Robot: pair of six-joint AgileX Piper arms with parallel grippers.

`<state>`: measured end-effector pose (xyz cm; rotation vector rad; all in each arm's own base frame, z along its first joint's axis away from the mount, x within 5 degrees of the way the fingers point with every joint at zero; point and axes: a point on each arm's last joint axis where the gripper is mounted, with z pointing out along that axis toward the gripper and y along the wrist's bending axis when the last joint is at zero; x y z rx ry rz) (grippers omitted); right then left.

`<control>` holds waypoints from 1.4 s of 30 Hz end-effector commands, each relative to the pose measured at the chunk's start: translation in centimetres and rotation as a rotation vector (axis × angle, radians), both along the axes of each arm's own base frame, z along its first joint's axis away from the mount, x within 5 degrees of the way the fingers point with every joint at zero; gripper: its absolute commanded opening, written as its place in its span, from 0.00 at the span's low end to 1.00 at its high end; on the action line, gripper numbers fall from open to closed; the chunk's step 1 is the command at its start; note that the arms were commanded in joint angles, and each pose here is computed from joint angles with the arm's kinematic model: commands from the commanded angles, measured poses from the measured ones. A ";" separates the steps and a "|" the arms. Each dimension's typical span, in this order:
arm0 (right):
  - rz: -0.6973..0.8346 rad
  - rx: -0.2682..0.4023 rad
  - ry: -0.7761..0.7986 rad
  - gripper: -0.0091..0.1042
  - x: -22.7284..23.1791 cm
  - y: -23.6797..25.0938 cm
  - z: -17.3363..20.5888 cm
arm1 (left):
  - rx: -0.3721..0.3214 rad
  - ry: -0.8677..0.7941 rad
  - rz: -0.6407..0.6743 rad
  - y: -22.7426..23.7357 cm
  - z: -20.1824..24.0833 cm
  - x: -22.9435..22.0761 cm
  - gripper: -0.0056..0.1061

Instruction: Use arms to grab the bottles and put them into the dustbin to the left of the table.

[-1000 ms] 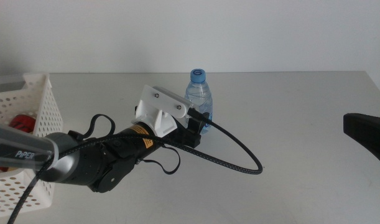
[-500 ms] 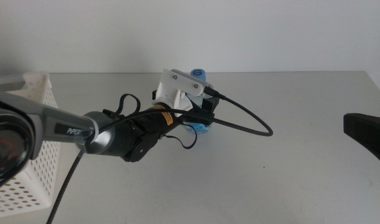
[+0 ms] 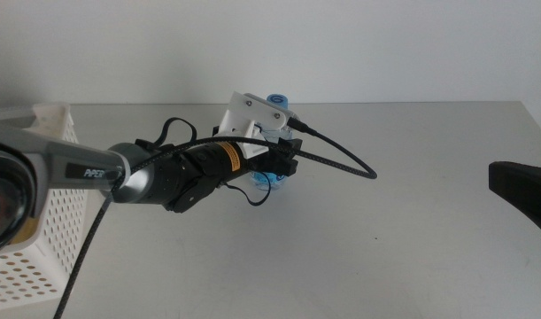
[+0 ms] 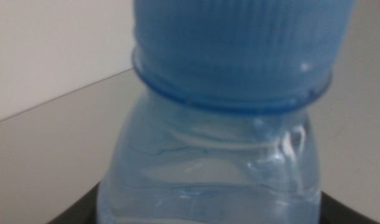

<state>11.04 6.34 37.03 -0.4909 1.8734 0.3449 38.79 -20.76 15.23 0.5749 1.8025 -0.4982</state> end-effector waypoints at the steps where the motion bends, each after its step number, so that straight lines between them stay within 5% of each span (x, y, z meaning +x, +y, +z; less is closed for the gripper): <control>1: -0.003 0.029 -0.095 0.74 0.1 -0.1 1.5 | -0.105 -0.133 0.030 0.7 6.5 0.1 0.13; 3: -0.003 0.029 -0.095 0.74 0.1 -0.1 1.5 | -0.070 -0.099 0.072 1.6 7.4 0.1 0.03; 13: -0.003 0.029 -0.095 0.74 0.1 -0.1 1.5 | 0.084 -0.042 0.225 5.8 16.6 -4.2 0.04; 20: -0.003 0.029 -0.095 0.74 0.1 -0.1 1.5 | 0.144 0.085 0.484 12.6 23.8 -7.2 0.04; 25: -0.003 0.029 -0.095 0.74 0.1 -0.1 1.5 | 0.353 0.213 0.553 17.2 26.1 -8.5 0.04; 28: -0.003 0.029 -0.095 0.74 0.1 -0.1 1.5 | 0.419 0.322 0.551 18.9 26.3 -9.1 0.04; 42: -0.003 0.029 -0.095 0.74 0.1 -0.1 1.5 | 0.365 0.587 0.704 26.7 22.2 -7.1 0.04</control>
